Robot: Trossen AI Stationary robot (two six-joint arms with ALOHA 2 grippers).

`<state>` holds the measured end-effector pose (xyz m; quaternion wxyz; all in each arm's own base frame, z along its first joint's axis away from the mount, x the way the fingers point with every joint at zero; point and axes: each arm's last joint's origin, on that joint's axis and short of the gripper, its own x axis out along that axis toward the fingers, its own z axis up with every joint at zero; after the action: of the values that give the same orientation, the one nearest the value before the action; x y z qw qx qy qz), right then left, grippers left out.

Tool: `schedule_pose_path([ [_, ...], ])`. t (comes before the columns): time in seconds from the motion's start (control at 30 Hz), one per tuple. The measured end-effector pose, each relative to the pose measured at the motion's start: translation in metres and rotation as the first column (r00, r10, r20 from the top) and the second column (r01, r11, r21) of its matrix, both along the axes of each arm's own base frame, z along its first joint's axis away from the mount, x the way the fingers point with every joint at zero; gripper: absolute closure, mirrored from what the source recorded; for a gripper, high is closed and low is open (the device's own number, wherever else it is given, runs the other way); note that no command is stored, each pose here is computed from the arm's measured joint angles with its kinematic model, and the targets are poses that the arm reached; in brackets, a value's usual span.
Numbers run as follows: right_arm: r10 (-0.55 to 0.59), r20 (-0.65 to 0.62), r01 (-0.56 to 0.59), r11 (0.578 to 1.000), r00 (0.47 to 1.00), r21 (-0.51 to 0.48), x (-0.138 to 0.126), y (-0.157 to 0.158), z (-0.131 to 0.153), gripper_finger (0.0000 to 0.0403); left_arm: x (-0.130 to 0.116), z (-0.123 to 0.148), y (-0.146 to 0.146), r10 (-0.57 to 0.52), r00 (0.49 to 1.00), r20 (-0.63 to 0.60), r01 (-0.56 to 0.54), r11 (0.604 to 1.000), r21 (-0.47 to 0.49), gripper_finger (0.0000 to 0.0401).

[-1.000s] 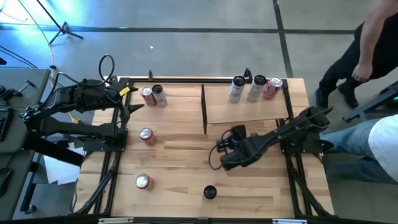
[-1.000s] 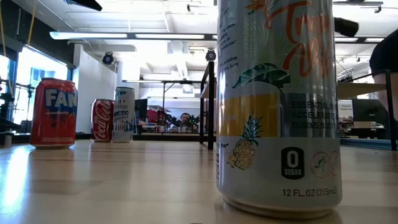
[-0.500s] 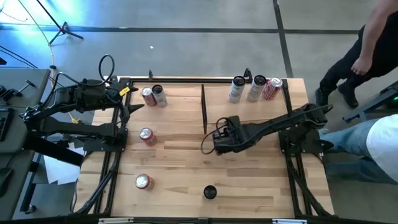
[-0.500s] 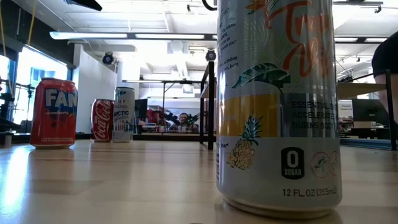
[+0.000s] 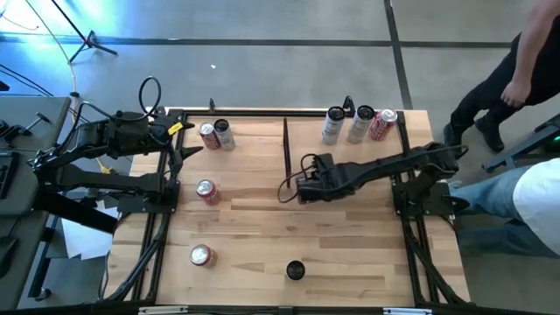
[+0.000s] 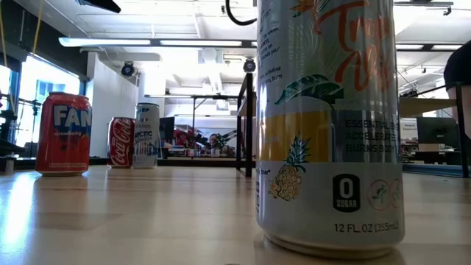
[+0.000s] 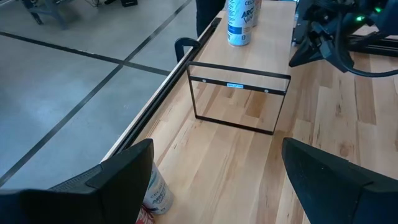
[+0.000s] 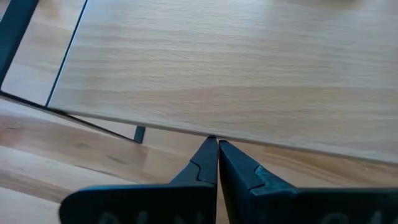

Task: Place canned beverage on shelf
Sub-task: Move the shelf to the top right of the table

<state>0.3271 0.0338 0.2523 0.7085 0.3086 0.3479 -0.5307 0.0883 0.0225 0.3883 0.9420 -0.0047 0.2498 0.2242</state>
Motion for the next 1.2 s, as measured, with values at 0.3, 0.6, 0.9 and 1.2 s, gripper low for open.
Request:
schedule_pose_path([
  [0.3, 0.012, -0.001, -0.012, 1.0, 1.0, -0.002, 0.006, -0.019, 0.001, 0.0403, 0.0, 0.0, 0.0, 0.0, 1.0, 0.0, 0.0, 1.0, 0.0, 0.0066],
  [0.6, 0.005, -0.024, -0.005, 1.0, 1.0, -0.008, 0.006, -0.033, 0.0, 0.0403, 0.0, 0.0, 0.0, 0.0, 1.0, 0.0, 0.0, 1.0, 0.0, 0.0066],
  [0.9, 0.002, -0.059, -0.002, 1.0, 0.998, 0.007, 0.005, -0.051, 0.0, 0.0403, 0.0, 0.0, 0.0, 0.0, 1.0, 0.0, 0.0, 1.0, 0.0, 0.0066],
  [1.2, 0.004, -0.086, -0.002, 1.0, 0.996, 0.024, 0.004, -0.064, 0.0, 0.0403, 0.0, 0.0, 0.0, 0.001, 1.0, 0.0, -0.001, 1.0, 0.0, 0.0066],
])
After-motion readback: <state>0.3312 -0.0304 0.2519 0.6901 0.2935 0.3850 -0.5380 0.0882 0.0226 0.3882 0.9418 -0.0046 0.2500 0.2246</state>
